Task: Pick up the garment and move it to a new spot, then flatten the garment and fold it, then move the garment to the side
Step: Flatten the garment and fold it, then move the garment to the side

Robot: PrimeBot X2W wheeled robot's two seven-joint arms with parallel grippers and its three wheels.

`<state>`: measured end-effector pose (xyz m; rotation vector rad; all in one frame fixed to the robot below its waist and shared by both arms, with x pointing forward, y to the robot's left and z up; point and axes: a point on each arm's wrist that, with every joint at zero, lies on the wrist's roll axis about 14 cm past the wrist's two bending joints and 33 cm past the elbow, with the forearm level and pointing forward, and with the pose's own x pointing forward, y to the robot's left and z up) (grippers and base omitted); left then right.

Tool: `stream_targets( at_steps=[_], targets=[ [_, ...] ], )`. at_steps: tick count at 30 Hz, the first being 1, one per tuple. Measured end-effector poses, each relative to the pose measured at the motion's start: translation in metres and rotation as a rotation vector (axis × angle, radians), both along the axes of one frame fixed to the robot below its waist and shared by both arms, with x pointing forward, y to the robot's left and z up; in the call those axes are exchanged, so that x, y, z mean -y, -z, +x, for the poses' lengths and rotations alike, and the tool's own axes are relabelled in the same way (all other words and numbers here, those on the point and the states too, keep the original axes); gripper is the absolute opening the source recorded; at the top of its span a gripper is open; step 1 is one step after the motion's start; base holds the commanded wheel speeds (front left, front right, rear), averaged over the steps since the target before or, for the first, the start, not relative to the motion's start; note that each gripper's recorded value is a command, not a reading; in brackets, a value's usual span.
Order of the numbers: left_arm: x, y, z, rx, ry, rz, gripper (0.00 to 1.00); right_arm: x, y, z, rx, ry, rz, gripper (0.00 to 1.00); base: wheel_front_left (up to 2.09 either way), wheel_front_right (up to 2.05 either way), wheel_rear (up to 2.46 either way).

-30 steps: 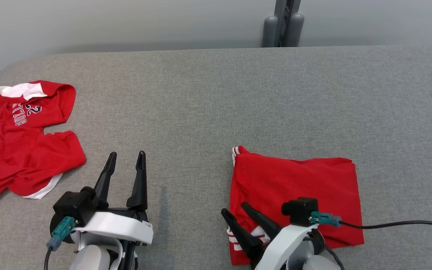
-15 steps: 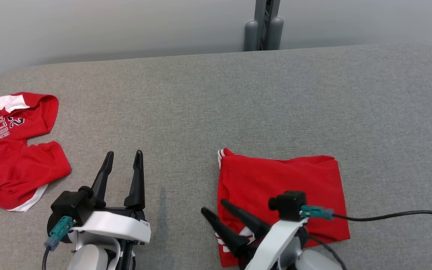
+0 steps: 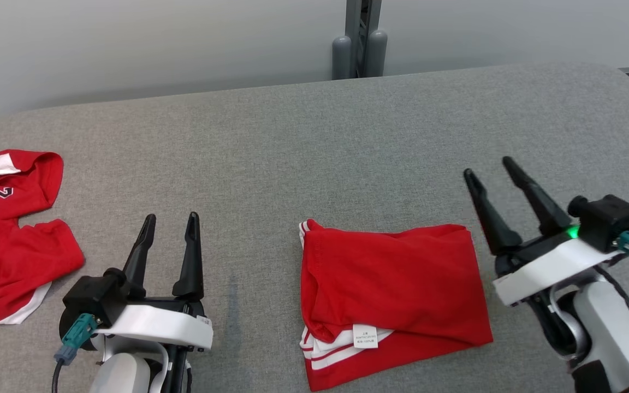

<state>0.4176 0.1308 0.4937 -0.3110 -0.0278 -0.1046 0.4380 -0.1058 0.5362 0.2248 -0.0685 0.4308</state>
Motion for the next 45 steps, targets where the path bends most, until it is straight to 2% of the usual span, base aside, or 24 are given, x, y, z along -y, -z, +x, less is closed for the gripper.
stream_targets(
  at_steps=[6,10,13,25,45],
  targets=[
    [0.000,-0.006,0.001,0.019,-0.003,-0.003,1.00,0.060,-0.015,0.002,0.106,0.180,-0.139,1.00,0.00,0.00,0.00],
    [-0.002,-0.010,0.000,0.029,-0.011,0.000,1.00,0.082,-0.019,-0.009,0.148,0.270,-0.203,1.00,0.00,0.00,0.00],
    [-0.004,-0.011,-0.003,0.035,-0.017,0.014,1.00,0.089,-0.020,-0.021,0.159,0.327,-0.189,1.00,0.00,0.00,0.00],
    [-0.007,-0.009,-0.022,0.024,-0.037,0.036,1.00,0.092,-0.015,-0.042,0.141,0.372,-0.164,1.00,0.00,0.00,0.00],
    [-0.008,-0.020,-0.028,0.054,-0.048,0.043,1.00,0.088,-0.014,-0.043,0.140,0.357,-0.166,1.00,0.00,0.00,0.00]
  ],
)
